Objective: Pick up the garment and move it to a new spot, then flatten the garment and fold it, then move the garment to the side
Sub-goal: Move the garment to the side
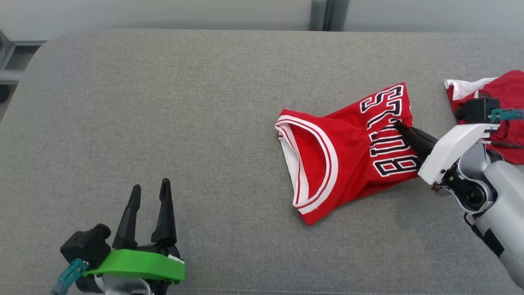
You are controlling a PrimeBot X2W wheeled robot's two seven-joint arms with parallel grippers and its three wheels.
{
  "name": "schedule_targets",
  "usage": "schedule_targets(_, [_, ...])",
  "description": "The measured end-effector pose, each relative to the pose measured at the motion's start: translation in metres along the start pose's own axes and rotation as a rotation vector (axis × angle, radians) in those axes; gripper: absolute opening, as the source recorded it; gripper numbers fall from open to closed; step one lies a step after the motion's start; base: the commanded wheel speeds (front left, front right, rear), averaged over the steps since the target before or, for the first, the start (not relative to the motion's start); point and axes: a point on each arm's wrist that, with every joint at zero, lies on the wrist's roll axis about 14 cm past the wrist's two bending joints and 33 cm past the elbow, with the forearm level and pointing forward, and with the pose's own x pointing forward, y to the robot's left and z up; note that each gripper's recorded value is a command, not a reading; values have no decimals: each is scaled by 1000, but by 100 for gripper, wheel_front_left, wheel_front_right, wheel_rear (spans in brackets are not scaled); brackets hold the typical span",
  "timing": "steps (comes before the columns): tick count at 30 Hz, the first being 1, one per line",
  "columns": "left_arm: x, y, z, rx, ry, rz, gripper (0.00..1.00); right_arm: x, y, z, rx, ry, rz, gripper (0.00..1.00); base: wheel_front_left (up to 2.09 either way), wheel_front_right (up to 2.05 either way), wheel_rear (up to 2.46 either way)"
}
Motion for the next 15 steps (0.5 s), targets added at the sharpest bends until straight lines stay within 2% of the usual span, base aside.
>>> schedule_targets(7, [5, -14, -6, -8, 16, -45, 100, -22, -16, 40, -128, -53, -40, 0, 0, 0, 0])
schedule_targets(15, [8, -31, -15, -18, 43, -95, 100, -52, -54, 82, -220, -81, -154, 0, 0, 0, 0])
